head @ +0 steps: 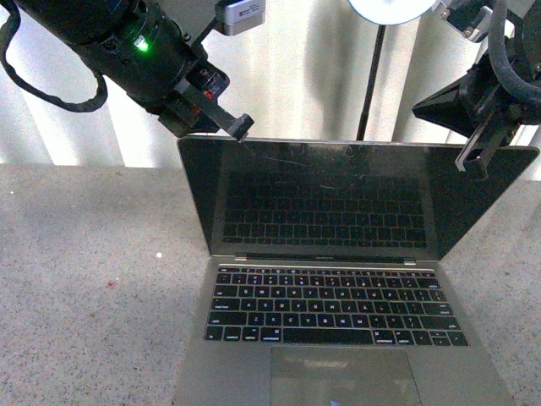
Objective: Close laptop
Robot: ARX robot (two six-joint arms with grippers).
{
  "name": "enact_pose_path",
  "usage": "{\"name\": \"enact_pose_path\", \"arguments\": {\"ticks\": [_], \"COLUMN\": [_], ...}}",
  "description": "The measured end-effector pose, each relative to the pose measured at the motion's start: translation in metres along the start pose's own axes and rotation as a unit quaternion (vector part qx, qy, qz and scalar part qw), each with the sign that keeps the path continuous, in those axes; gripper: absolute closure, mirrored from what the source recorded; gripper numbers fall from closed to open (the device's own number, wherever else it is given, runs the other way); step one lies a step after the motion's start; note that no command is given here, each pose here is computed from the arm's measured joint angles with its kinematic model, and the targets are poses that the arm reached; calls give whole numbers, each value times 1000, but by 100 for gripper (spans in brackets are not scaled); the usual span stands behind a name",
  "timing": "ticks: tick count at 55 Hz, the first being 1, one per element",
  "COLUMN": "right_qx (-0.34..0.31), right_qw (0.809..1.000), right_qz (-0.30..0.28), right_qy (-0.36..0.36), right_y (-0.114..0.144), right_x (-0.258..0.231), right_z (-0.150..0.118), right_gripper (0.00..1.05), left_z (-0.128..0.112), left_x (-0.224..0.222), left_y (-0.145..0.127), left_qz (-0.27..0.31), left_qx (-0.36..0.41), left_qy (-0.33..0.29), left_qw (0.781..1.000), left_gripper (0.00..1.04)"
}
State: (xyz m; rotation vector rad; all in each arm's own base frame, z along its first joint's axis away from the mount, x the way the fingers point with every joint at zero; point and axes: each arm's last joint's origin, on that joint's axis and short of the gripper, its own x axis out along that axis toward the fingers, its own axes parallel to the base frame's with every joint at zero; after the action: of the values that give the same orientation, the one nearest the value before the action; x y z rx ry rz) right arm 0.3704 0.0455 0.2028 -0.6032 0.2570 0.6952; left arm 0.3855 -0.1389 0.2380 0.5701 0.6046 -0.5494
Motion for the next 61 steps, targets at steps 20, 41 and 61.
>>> {"name": "enact_pose_path", "arguments": {"ticks": [20, 41, 61], "right_qx": [-3, 6, 0], "right_qw": [999, 995, 991], "right_qz": [38, 90, 114], "right_qy": [16, 48, 67], "right_y": [21, 48, 62], "right_x": [-6, -9, -12], "right_z": [-6, -22, -34], "right_gripper": [102, 102, 102], "left_z": [-11, -28, -49], "left_x": [-5, -12, -4], "left_y": [-12, -30, -41], "left_qz": [-28, -68, -85], "left_qx": [16, 18, -1], "left_qy": [13, 23, 27], "left_qw": [999, 997, 996], "left_gripper": [101, 101, 101]}}
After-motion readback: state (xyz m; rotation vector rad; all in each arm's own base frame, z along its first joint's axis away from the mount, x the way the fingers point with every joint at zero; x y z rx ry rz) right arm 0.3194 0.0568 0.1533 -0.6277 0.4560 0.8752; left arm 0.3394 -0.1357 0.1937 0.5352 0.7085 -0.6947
